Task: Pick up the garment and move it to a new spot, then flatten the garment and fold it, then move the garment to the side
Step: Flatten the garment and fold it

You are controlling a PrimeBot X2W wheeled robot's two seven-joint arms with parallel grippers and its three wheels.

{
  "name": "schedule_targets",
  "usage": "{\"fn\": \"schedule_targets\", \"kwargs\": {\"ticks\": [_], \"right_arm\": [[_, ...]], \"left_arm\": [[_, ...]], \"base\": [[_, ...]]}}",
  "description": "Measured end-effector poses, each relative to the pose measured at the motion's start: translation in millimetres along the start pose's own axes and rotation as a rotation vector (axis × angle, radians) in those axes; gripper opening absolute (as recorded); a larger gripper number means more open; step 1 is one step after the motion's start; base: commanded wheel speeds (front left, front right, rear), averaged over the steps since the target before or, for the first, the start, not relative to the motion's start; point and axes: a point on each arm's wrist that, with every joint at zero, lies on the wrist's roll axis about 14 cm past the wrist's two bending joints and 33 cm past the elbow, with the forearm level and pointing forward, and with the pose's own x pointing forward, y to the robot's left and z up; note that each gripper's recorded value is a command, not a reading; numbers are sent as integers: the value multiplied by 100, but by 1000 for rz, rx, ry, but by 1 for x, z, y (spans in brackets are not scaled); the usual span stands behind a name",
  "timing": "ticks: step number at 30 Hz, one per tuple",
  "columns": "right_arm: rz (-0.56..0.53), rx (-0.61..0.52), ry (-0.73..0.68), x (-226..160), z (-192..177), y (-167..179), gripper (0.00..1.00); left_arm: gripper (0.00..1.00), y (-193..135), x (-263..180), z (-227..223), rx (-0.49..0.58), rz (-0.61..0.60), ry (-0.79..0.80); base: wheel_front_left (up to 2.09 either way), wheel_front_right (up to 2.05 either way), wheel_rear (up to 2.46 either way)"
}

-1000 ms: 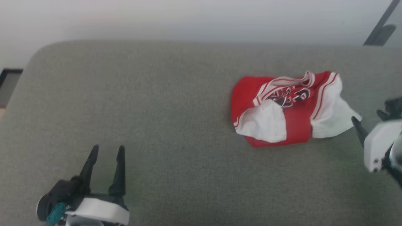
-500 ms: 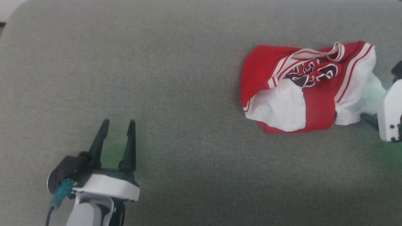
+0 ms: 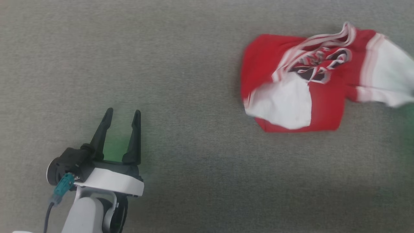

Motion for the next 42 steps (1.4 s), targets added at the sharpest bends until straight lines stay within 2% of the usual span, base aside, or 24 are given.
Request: {"fn": "schedule_targets", "kwargs": {"ticks": [2,3,7,12,13,14,15,19,22,26,29,33,38,42], "right_arm": [[-66,36,-13,-8,-5,-30,0],[-138,56,-15,-17,-14,-59,0],[-273,93,-4,-33,-32,-110,0],[-334,117,1,-39,-48,-129,0],[-331,128,-15,-39,-49,-127,5],[-329,136,-38,-38,-48,-126,44],[-329,142,-58,-39,-47,-125,100],[-332,134,-150,-47,-41,-121,100],[-351,141,-247,-62,-38,-126,100],[-390,158,-426,-94,-27,-136,100],[-397,166,-573,-117,-16,-132,100],[-369,206,-728,-139,-6,-115,100],[-319,247,-764,-143,-15,-89,100],[-327,254,-753,-148,-29,-87,100]], "left_arm": [[100,-6,4,0,-2,-20,-3],[100,-10,7,1,-2,-39,-9],[100,-19,13,4,4,-78,-18],[100,-23,16,5,3,-111,-20],[100,-25,17,6,8,-124,-20],[100,-27,17,7,9,-137,-22],[100,-30,18,10,16,-154,-26],[100,-43,24,24,60,-248,-50],[100,-62,31,32,98,-367,-43],[100,-104,47,51,110,-551,32],[100,-136,56,59,123,-675,141],[100,-171,66,50,109,-788,393],[100,-208,79,29,66,-862,691],[100,-243,83,14,-43,-888,905]], "base": [[0,0,0],[0,0,0],[0,0,0],[0,0,0],[0,0,0],[0,0,0],[0,0,0],[0,0,0],[0,0,0],[0,0,0],[0,0,0],[0,0,0],[0,0,0],[0,0,0]]}}
